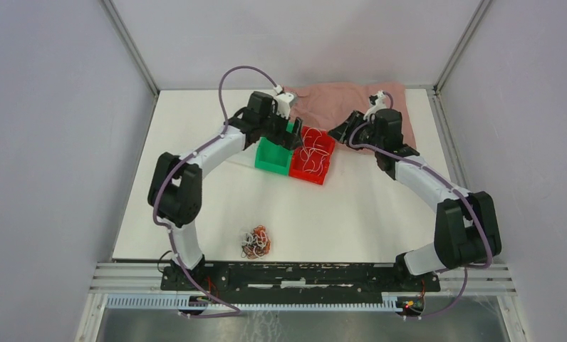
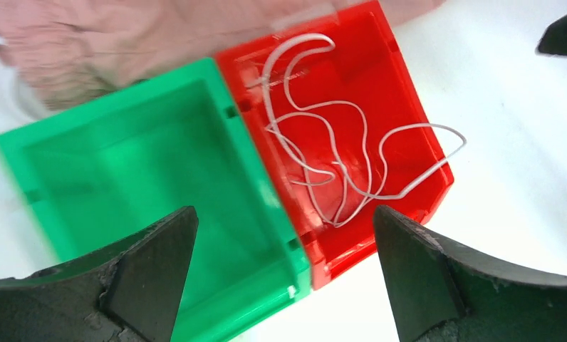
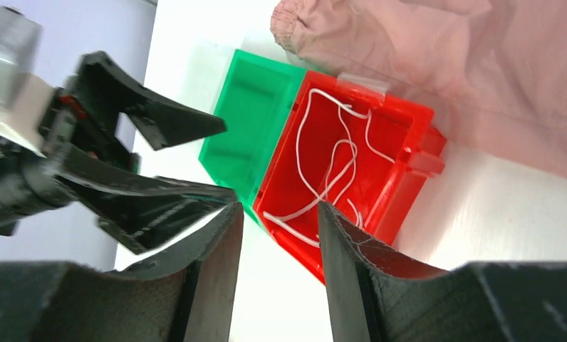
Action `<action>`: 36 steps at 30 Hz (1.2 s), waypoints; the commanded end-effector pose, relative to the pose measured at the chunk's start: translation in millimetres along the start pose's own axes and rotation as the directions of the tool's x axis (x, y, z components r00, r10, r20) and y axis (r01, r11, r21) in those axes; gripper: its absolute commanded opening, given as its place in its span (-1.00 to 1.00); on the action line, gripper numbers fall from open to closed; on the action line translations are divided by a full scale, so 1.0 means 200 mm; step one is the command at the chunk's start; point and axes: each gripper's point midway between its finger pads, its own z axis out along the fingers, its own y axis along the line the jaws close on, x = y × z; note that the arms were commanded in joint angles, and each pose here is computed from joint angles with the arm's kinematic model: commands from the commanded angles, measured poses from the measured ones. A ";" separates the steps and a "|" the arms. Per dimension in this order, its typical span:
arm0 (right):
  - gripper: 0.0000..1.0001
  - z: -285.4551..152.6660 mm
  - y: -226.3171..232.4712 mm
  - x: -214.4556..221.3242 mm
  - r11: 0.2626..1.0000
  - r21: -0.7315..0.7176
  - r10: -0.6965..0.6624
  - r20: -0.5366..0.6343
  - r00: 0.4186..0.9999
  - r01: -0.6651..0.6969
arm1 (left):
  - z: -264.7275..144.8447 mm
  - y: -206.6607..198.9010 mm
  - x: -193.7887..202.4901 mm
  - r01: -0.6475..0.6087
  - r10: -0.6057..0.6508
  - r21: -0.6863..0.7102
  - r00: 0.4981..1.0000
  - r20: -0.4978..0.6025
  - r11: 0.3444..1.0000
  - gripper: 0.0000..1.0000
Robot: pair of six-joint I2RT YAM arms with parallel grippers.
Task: Untangle the cables
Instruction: Place the cable in the bin.
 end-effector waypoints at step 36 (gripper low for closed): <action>-0.27 0.12 0.13 0.34 0.951 0.004 -0.290 -0.344 0.893 0.310 | -0.65 0.97 0.27 -0.134 0.142 -0.363 0.990 -0.004 0.922 0.54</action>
